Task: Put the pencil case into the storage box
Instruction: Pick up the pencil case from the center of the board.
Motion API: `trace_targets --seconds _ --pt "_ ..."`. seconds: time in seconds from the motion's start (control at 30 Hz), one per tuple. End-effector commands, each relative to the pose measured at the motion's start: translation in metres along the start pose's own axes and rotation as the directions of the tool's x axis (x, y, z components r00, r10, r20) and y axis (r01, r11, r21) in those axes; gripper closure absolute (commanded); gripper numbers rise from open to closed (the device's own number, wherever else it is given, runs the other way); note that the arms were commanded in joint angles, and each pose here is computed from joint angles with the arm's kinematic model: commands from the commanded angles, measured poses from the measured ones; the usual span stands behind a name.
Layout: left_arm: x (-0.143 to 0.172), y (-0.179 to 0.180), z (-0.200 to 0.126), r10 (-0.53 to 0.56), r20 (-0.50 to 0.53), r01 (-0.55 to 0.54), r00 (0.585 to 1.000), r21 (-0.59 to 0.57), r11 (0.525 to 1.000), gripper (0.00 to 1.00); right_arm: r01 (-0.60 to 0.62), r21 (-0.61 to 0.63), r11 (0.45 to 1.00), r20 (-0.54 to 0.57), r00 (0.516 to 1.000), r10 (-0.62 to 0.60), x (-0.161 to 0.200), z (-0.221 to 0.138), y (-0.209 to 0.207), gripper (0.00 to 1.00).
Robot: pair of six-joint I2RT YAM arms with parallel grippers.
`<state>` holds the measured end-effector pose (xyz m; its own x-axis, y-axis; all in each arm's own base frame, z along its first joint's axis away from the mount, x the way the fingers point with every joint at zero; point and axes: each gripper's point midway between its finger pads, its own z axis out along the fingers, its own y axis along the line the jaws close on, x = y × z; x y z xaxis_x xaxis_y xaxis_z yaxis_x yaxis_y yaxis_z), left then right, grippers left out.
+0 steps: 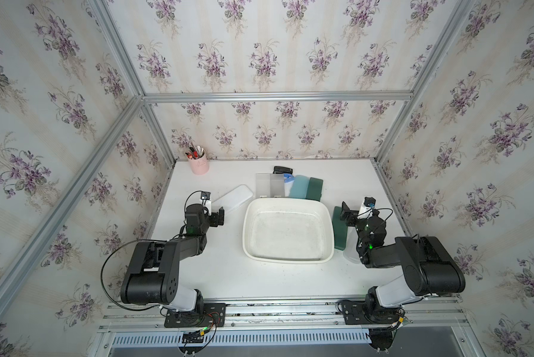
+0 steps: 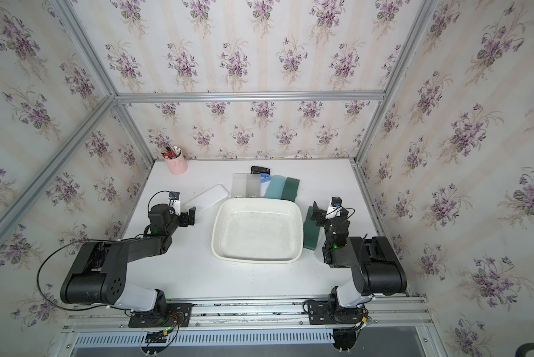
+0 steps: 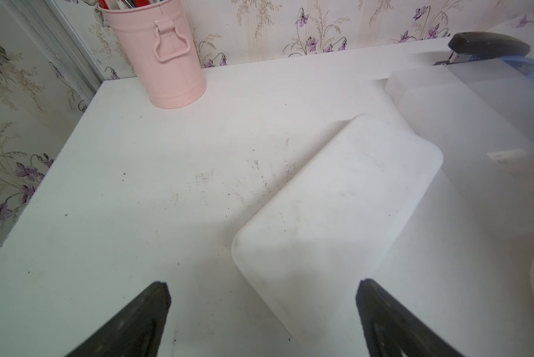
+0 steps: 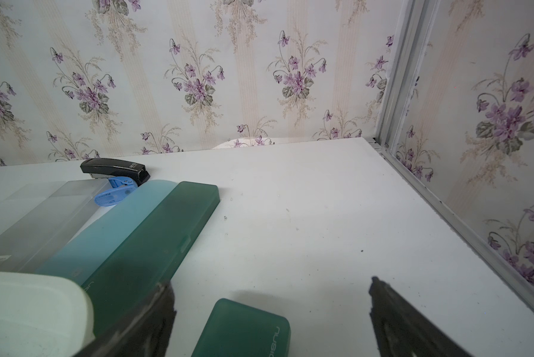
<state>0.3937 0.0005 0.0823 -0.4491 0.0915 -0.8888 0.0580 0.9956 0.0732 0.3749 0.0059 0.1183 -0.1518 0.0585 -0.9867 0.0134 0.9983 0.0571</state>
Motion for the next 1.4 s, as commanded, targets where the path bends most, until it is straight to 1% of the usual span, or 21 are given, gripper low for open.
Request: trace_targets --seconds 0.0,0.1,0.2,0.23,0.27,0.33,0.37,0.43,0.5,0.57,0.63,0.7,0.8,0.87,0.9,1.0,1.1,1.17,1.23,1.3,1.37 --pt "-0.008 0.002 -0.001 0.006 0.031 -0.006 0.999 -0.007 1.000 0.01 0.011 -0.012 1.000 0.012 1.000 -0.011 -0.004 0.000 0.003 0.00" --pt "-0.008 0.002 0.000 0.007 0.030 -0.007 1.000 -0.007 1.000 0.01 0.021 -0.041 0.999 0.004 1.000 -0.021 -0.005 0.002 0.008 0.00" --pt "-0.008 0.001 0.001 0.004 0.026 -0.004 1.000 -0.007 1.000 0.01 0.019 -0.018 1.000 -0.014 1.000 -0.019 -0.010 0.009 0.004 0.00" --pt "-0.008 0.001 0.000 0.006 0.029 -0.006 1.000 -0.007 1.000 0.01 0.007 0.014 1.000 -0.046 0.999 -0.006 -0.014 0.016 0.000 0.00" --pt "-0.009 0.004 0.000 0.003 0.030 -0.002 1.000 -0.024 1.000 0.01 -0.016 0.059 0.998 -0.108 0.994 0.022 -0.014 0.024 -0.006 0.00" --pt "-0.016 0.016 -0.001 -0.028 -0.041 0.025 0.999 -0.086 0.996 0.01 -0.046 0.128 0.991 -0.242 0.967 0.076 -0.018 0.038 -0.013 0.00" --pt "-0.024 0.023 -0.001 -0.047 -0.093 0.036 0.995 -0.118 0.992 0.01 -0.061 0.136 0.989 -0.276 0.956 0.097 -0.025 0.043 -0.012 0.00" --pt "-0.039 0.030 -0.001 -0.084 -0.225 0.049 0.971 -0.158 0.986 0.01 -0.096 0.151 0.984 -0.345 0.927 0.144 -0.034 0.044 -0.010 0.00" --pt "-0.060 0.024 -0.006 -0.093 -0.319 0.039 0.943 -0.170 0.985 0.01 -0.131 0.147 0.980 -0.398 0.899 0.180 -0.042 0.043 -0.004 0.00" --pt "-0.075 0.003 -0.015 -0.049 -0.401 -0.004 0.915 -0.130 0.991 0.01 -0.173 0.158 0.972 -0.457 0.860 0.228 -0.042 0.040 0.001 0.00" --pt "-0.088 -0.025 -0.028 -0.014 -0.445 -0.014 0.895 -0.059 0.998 0.01 -0.223 0.144 0.964 -0.516 0.814 0.266 -0.037 0.034 0.011 0.00" --pt "-0.088 -0.048 -0.041 -0.043 -0.507 0.056 0.861 0.010 0.998 0.01 -0.270 0.125 0.955 -0.569 0.769 0.292 -0.030 0.026 0.021 0.00" --pt "-0.077 -0.083 -0.061 -0.087 -0.621 0.194 0.779 0.107 0.975 0.01 -0.291 0.131 0.948 -0.670 0.679 0.301 -0.009 0.011 0.031 0.00" --pt "-0.068 -0.095 -0.071 -0.101 -0.671 0.242 0.735 0.120 0.963 0.01 -0.284 0.166 0.944 -0.722 0.617 0.312 0.007 0.001 0.031 0.01" --pt "-0.066 -0.095 -0.072 -0.099 -0.681 0.243 0.726 0.119 0.963 0.01 -0.285 0.180 0.942 -0.733 0.599 0.322 0.011 -0.002 0.031 0.01" --pt "-0.065 -0.086 -0.059 -0.028 -0.685 0.151 0.728 0.121 0.981 0.01 -0.289 0.213 0.933 -0.732 0.586 0.348 0.018 -0.007 0.028 0.01" --pt "-0.069 -0.079 -0.037 0.165 -0.702 -0.004 0.693 0.225 0.974 0.01 -0.308 0.214 0.927 -0.733 0.576 0.361 0.021 -0.008 0.030 0.01" --pt "-0.072 -0.075 -0.021 0.332 -0.682 -0.122 0.652 0.338 0.933 0.01 -0.317 0.212 0.924 -0.734 0.573 0.365 0.019 -0.008 0.032 0.01" --pt "-0.073 -0.072 -0.005 0.450 -0.625 -0.183 0.638 0.445 0.877 0.01 -0.322 0.210 0.923 -0.735 0.571 0.366 0.019 -0.010 0.033 0.01" --pt "-0.073 -0.069 0.012 0.525 -0.567 -0.223 0.635 0.516 0.827 0.01 -0.321 0.206 0.924 -0.738 0.570 0.362 0.019 -0.013 0.033 0.01" --pt "-0.071 -0.065 0.027 0.528 -0.533 -0.199 0.662 0.554 0.808 0.01 -0.321 0.199 0.926 -0.739 0.571 0.357 0.016 -0.013 0.034 0.00"
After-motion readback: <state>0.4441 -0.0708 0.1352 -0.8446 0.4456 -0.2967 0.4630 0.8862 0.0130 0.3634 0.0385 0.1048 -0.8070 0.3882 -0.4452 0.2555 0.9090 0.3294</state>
